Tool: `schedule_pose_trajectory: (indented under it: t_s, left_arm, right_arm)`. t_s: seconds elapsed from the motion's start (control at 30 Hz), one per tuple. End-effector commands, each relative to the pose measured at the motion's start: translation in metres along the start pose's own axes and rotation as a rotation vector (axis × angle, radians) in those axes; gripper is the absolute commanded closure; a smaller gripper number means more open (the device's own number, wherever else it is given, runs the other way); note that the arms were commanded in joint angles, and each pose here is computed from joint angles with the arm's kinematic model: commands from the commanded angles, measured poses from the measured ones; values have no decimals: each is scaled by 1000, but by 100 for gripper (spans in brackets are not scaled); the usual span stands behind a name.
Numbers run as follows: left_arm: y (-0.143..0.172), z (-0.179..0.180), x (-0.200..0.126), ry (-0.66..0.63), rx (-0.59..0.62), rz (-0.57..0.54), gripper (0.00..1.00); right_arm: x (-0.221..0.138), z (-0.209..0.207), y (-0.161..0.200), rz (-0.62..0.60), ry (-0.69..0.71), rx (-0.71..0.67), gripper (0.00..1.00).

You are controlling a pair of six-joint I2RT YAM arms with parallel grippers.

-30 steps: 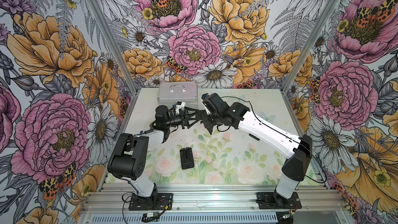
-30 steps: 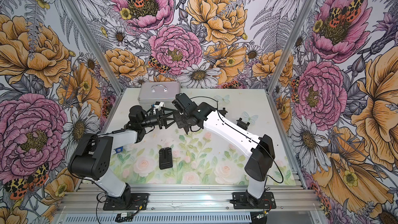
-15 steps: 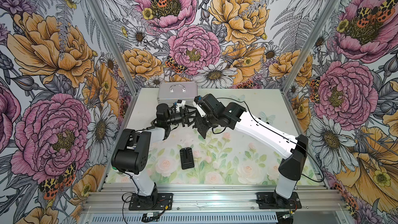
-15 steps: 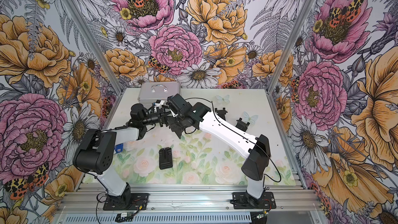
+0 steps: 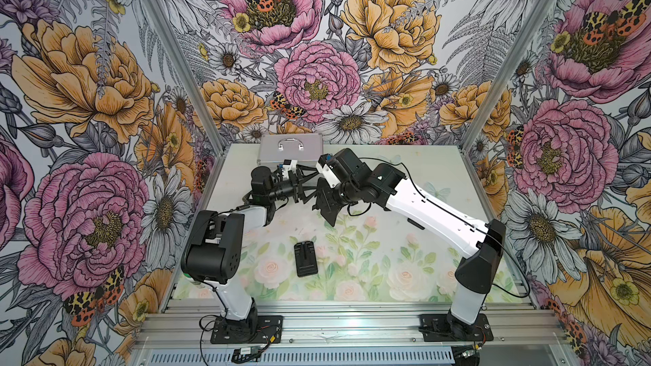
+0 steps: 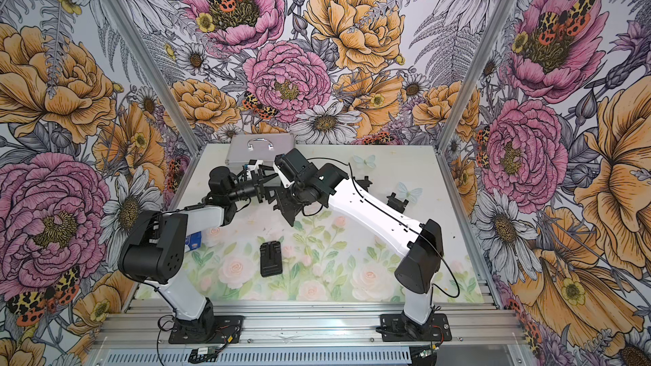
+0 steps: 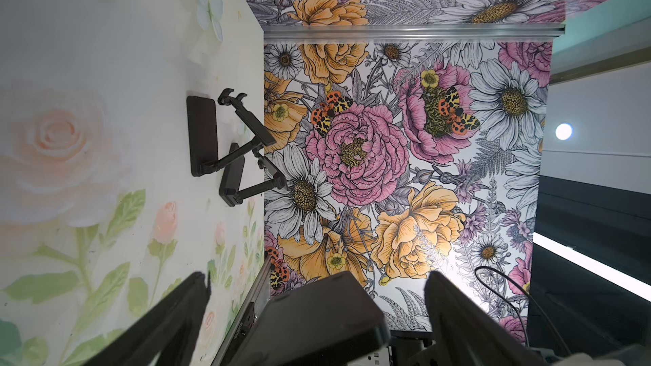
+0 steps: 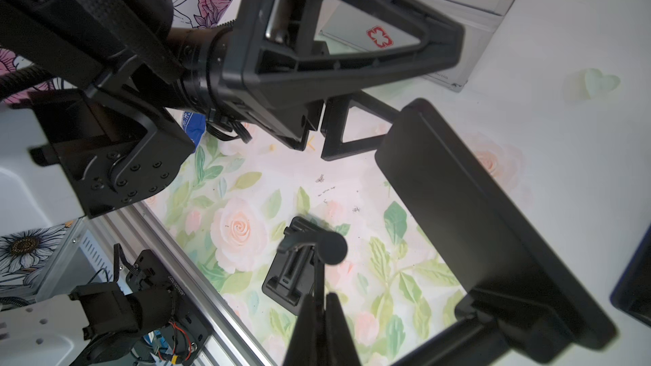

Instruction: Open the phone stand

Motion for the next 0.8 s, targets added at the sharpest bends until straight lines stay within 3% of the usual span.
schedule_pose_trajectory:
  t_s: [0.0,0.23,0.53,0.77]
  left_arm:
    - [-3,-21,-11,37,52,-62,1]
    - [13,-12,-24,-43,72,-124,1]
    - [64,-13,-46,-350,212,-215,1]
    - [90,-9,-54,-372,228,-244,1]
  right_arm:
    - [-31,-16,-13,-93,-25,66,100]
    - [-38,-55,-4,-122,-78,241,100]
    - [-18,-108,3,-255,-268,545,100]
    - [15,-139,-5,-354,-443,758,100]
Point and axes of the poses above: each gripper's point midway between its finger pads, its own x axis out along the fingers, its own z axis along the line the jaws close on, y = z × x, the point moved 9 cm from there along -x, back along the fingers, and after that the axes turned 15 degrees about -x, right-handed, at the moved point
